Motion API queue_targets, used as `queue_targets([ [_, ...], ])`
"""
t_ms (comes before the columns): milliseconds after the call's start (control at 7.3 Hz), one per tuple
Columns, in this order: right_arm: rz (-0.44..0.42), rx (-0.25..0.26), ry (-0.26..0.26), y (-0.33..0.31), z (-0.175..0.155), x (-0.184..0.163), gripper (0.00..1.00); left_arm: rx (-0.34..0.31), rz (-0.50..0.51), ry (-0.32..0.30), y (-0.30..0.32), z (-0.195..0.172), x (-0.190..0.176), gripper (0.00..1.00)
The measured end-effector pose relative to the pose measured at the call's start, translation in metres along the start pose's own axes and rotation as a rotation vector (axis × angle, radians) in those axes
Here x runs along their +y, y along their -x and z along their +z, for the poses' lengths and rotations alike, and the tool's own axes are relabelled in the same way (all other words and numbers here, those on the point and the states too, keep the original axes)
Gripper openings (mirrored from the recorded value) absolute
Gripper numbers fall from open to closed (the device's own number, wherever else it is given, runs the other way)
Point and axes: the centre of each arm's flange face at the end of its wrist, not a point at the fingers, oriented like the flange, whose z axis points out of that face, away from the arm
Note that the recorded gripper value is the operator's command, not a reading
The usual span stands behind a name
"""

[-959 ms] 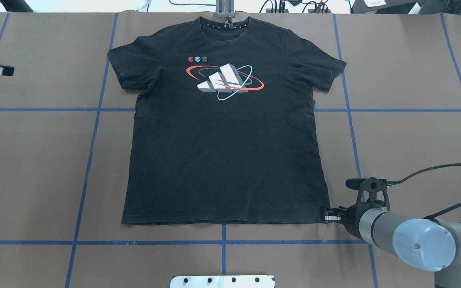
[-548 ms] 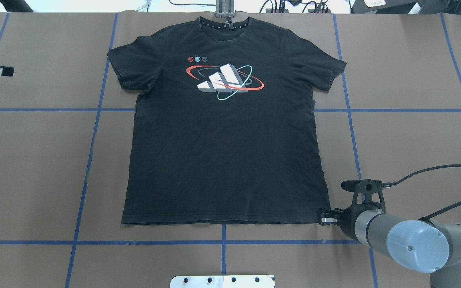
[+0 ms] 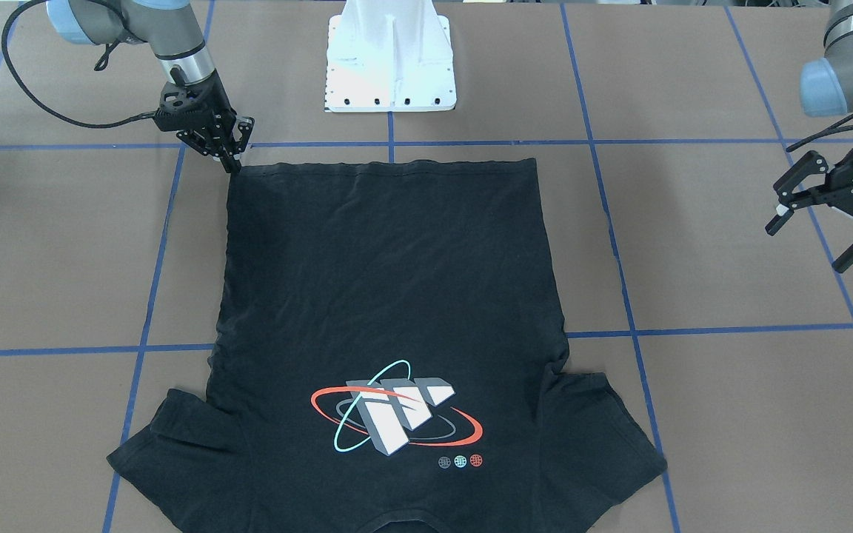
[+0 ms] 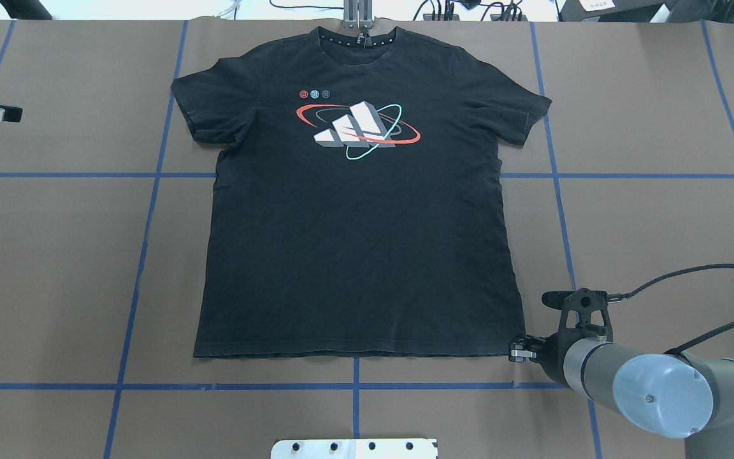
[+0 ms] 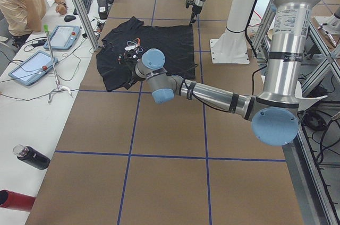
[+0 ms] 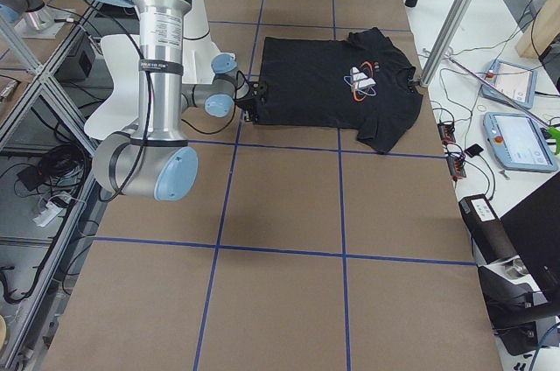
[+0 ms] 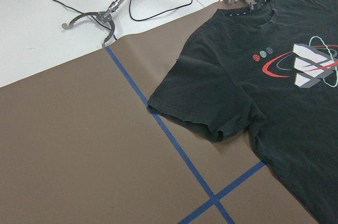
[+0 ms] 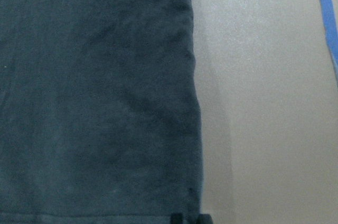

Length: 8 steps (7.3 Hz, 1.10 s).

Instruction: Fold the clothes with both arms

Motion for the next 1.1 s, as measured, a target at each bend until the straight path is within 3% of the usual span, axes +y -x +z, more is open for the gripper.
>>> queue_targets([
  [137,0.000,-0.001,0.000,0.000,-0.001,0.000,0.25,0.000,0.000,0.000,0.000,0.000,0.000,1.00],
  [274,-0.001,0.001,0.000,-0.001,-0.002,0.000,0.65,0.000,-0.001,0.000,0.000,0.000,0.000,1.00],
  [411,0.000,0.000,-0.001,-0.001,-0.003,-0.001,0.98,0.000,-0.002,0.000,0.000,0.000,0.000,1.00],
  [685,0.022,-0.004,-0.018,-0.003,-0.008,-0.021,0.99,-0.001,-0.004,0.002,0.001,0.001,0.001,1.00],
  [1097,0.065,-0.026,-0.011,-0.023,-0.018,-0.144,0.99,-0.003,-0.008,0.007,0.004,0.003,0.003,1.00],
])
